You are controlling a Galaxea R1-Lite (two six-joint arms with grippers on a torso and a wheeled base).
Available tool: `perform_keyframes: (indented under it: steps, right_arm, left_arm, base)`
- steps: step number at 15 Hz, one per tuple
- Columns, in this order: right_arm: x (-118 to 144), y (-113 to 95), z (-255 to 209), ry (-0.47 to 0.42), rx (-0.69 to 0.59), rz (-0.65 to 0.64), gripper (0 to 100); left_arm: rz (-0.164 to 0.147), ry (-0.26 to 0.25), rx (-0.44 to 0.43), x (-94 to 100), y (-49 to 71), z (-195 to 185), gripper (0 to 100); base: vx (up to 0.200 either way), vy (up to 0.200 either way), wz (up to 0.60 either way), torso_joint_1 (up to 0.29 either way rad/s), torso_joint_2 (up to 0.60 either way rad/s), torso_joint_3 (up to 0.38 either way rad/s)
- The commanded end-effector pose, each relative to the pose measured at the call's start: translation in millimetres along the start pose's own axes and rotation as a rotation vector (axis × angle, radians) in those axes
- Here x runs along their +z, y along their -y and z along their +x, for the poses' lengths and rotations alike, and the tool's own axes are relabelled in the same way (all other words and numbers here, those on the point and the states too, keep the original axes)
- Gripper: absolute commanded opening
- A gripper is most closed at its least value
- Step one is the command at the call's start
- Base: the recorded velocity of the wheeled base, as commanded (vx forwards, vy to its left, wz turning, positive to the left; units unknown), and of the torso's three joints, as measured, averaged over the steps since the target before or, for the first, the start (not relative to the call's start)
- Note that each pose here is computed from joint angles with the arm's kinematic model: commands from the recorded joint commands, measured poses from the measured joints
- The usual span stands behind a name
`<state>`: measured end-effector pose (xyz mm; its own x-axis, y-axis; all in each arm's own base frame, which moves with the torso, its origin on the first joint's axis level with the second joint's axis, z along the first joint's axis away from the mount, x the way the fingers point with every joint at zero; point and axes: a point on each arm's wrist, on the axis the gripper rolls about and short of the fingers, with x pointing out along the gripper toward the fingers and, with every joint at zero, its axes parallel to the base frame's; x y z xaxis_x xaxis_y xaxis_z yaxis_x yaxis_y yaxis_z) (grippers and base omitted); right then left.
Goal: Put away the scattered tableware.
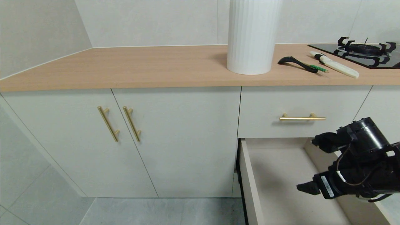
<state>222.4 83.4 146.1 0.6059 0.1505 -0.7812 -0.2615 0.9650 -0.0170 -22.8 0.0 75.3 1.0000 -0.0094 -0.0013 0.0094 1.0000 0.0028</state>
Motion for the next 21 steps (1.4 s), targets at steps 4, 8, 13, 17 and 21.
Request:
perform_keyframes:
  steps: [4, 8, 13, 17, 21]
  right_arm:
    - [18.7, 24.0, -25.1, 0.262, -0.051, 0.097, 100]
    - [18.2, 24.3, -44.8, 0.328, -0.052, 0.092, 100]
    - [16.0, 24.4, -48.2, 0.335, -0.057, 0.071, 100]
    - [16.0, 24.4, -48.6, 0.336, -0.058, 0.070, 100]
    - [14.5, 24.4, -48.1, 0.331, -0.060, 0.048, 100]
  left_arm:
    - [0.000, 0.000, 0.000, 0.0, 0.0, 0.0, 100]
    - [-0.001, 0.000, 0.000, 0.0, 0.0, 0.0, 100]
    - [0.000, 0.000, 0.000, 0.0, 0.0, 0.0, 100]
    - [0.000, 0.000, 0.000, 0.0, 0.0, 0.0, 100]
    - [0.000, 0.000, 0.000, 0.0, 0.0, 0.0, 100]
  base:
    - [0.000, 0.000, 0.00, 0.000, 0.00, 0.000]
    - [0.000, 0.000, 0.00, 0.000, 0.00, 0.000]
    - [0.000, 0.000, 0.00, 0.045, -0.18, -0.188]
    - [0.000, 0.000, 0.00, 0.168, -0.51, -0.300]
    - [0.000, 0.000, 0.00, 0.177, -0.47, -0.288]
